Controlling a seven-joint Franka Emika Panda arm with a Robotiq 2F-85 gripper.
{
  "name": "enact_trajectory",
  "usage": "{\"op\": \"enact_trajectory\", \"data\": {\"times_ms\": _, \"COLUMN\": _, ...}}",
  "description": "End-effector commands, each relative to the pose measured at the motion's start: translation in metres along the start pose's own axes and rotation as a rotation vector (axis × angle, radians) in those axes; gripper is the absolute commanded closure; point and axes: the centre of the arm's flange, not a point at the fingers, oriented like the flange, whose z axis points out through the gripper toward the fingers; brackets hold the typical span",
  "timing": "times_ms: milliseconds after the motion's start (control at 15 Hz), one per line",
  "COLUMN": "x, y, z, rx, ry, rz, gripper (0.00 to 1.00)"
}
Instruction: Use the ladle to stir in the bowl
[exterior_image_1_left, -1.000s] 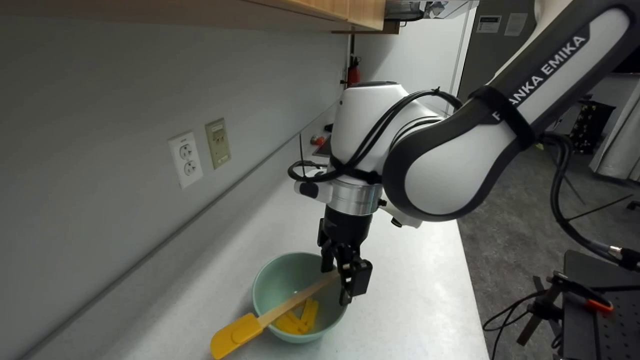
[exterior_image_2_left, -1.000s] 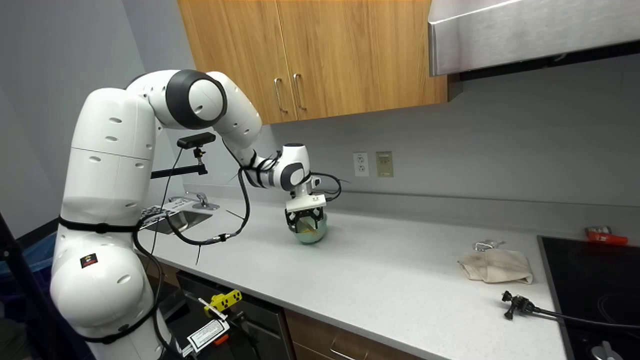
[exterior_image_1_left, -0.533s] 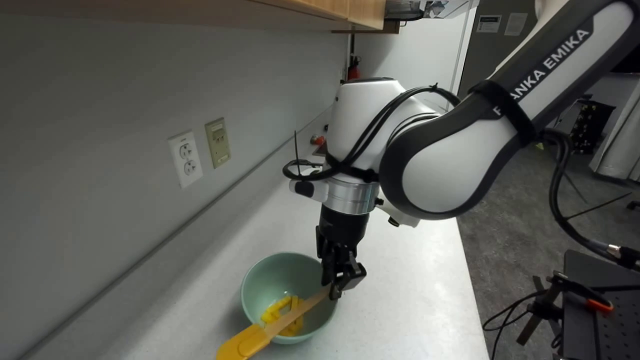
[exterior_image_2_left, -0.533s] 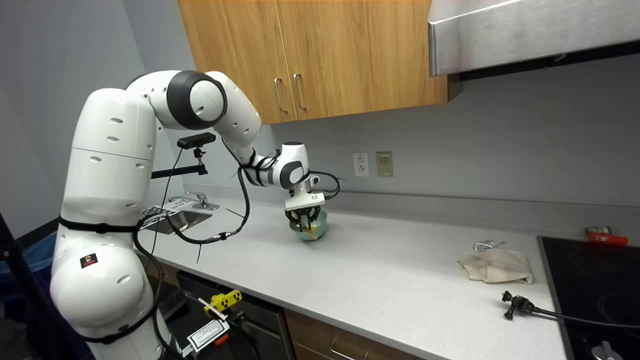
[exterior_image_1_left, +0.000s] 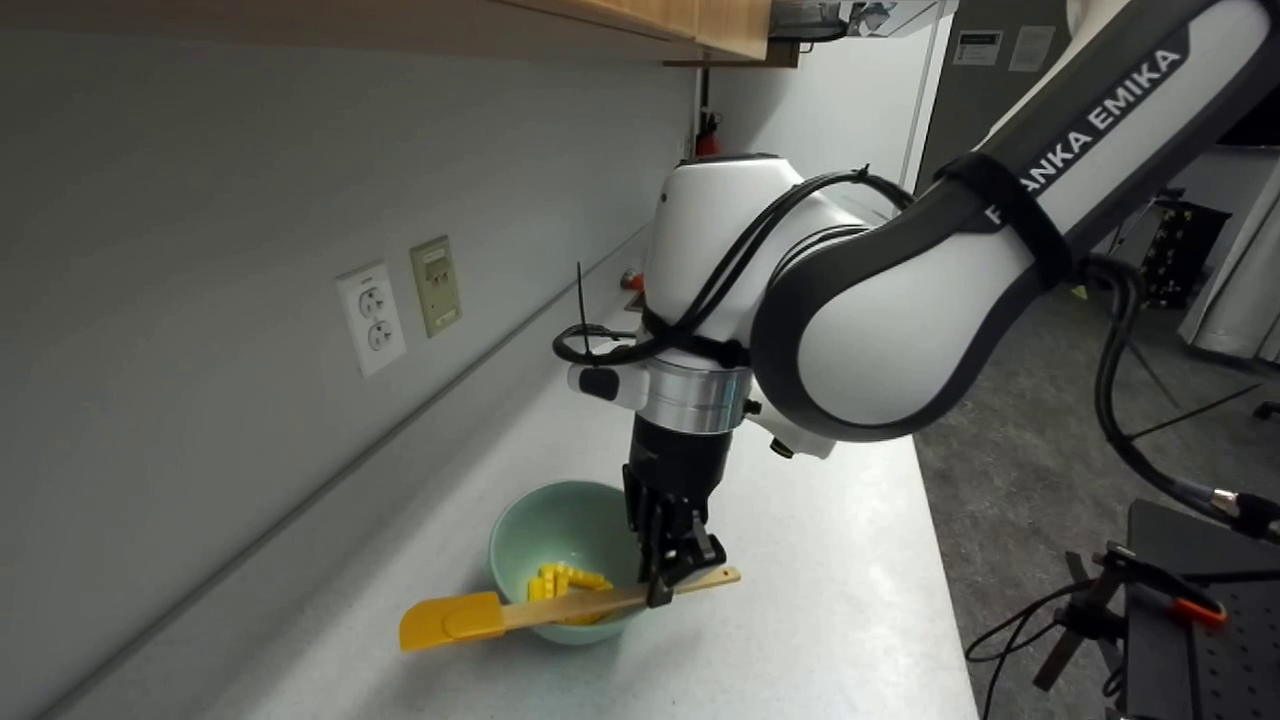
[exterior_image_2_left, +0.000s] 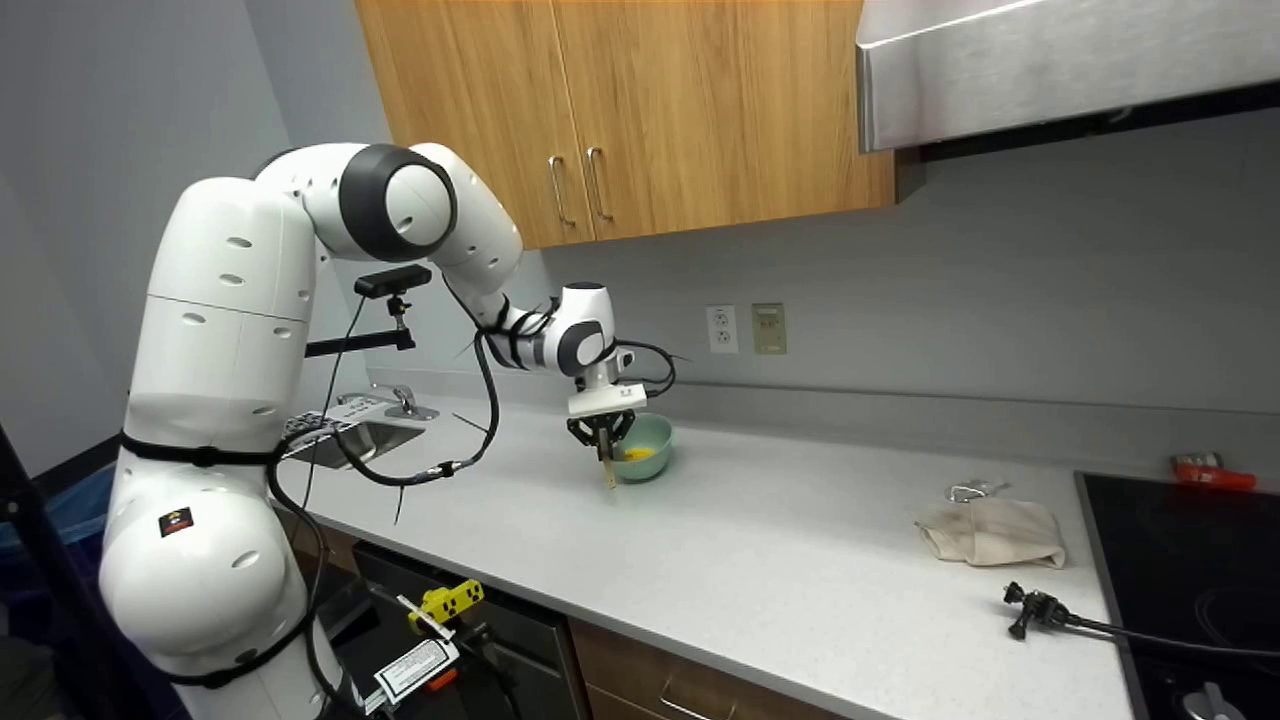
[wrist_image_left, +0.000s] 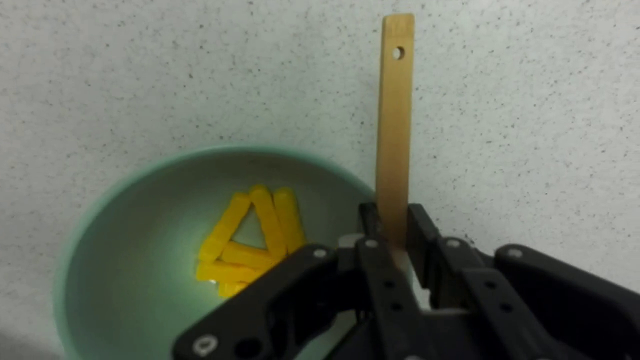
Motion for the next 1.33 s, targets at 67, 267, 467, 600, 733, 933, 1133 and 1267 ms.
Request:
{"op": "enact_trajectory", "data": {"times_ms": 67, "x": 0.009, "y": 0.004, "z": -0.010, "rx": 0.039, "ry": 0.037, "rz": -0.032, "gripper": 0.96}}
{"op": "enact_trajectory", "data": {"times_ms": 267, "x": 0.014, "y": 0.001, "z": -0.018, "rx": 0.038, "ry": 0.064, "rz": -0.038, "gripper": 0.96}}
{"op": "enact_trajectory", "data": {"times_ms": 467, "x": 0.014, "y": -0.001, "z": -0.029, "rx": -0.005, "ry": 0.066, "rz": -0.044, "gripper": 0.96}}
{"op": "enact_trajectory", "data": {"times_ms": 600, "x": 0.013, "y": -0.002, "z": -0.034, "rx": -0.018, "ry": 0.062, "rz": -0.039, "gripper": 0.96}}
{"op": "enact_trajectory", "data": {"times_ms": 733, "x": 0.009, "y": -0.002, "z": -0.039, "rx": -0.024, "ry": 0.045, "rz": -0.033, "gripper": 0.96}}
{"op": "enact_trajectory", "data": {"times_ms": 933, "x": -0.004, "y": 0.003, "z": -0.048, "rx": -0.028, "ry": 0.004, "rz": -0.010, "gripper": 0.96}}
{"op": "enact_trajectory", "data": {"times_ms": 1133, "x": -0.031, "y": 0.013, "z": -0.063, "rx": -0.021, "ry": -0.032, "rz": 0.021, "gripper": 0.96}}
{"op": "enact_trajectory", "data": {"times_ms": 1267, "x": -0.044, "y": 0.016, "z": -0.069, "rx": -0.017, "ry": -0.051, "rz": 0.047, "gripper": 0.96}}
